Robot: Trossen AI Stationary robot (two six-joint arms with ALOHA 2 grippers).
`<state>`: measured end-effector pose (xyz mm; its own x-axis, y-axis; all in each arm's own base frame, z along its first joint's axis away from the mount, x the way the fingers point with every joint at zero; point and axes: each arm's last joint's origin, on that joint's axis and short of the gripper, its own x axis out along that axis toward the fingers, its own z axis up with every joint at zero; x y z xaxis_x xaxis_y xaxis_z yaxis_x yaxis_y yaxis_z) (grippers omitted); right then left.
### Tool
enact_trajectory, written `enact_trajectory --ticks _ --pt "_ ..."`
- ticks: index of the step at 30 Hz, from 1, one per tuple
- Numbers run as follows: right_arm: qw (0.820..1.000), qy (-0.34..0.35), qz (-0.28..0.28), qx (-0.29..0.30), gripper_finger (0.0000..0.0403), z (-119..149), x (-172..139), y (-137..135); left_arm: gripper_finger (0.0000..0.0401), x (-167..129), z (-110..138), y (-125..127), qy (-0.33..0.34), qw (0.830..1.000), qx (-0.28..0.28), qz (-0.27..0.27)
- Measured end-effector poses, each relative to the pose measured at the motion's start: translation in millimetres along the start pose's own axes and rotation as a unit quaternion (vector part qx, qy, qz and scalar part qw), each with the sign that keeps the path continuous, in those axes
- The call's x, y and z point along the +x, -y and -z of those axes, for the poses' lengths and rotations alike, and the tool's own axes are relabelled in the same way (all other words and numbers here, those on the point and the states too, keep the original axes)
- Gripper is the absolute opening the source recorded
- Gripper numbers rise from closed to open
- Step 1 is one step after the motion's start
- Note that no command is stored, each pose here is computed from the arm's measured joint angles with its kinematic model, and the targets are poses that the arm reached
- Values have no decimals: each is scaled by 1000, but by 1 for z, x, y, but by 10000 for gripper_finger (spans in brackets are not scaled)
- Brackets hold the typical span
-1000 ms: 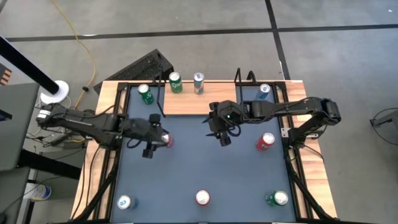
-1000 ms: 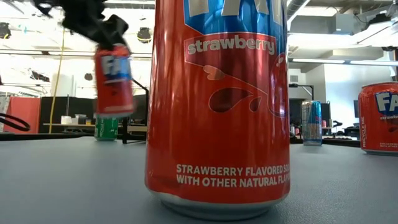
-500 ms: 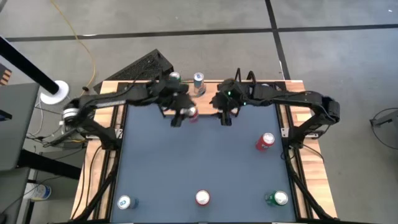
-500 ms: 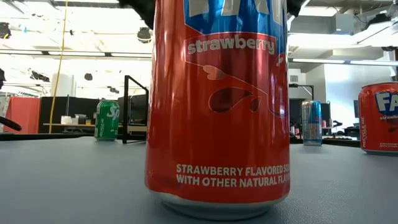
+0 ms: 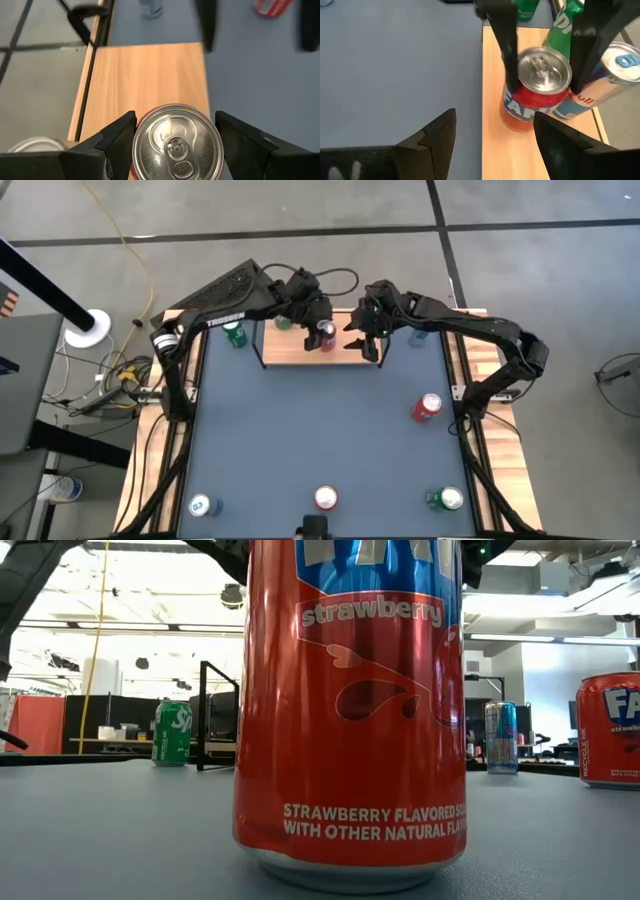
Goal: Place canned beverage on shelf
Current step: Put the top left orange soda can on the shelf
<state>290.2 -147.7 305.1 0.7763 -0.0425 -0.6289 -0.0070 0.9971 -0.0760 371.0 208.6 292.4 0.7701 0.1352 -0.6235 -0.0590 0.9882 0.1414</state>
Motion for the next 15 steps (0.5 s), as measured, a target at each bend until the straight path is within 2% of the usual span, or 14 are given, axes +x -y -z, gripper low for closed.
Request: enact_trajectory --ticks 15 --pt "1000 8 -14 -16 255 -6 2 -13 234 0 17 -21 -36 997 -63 -27"
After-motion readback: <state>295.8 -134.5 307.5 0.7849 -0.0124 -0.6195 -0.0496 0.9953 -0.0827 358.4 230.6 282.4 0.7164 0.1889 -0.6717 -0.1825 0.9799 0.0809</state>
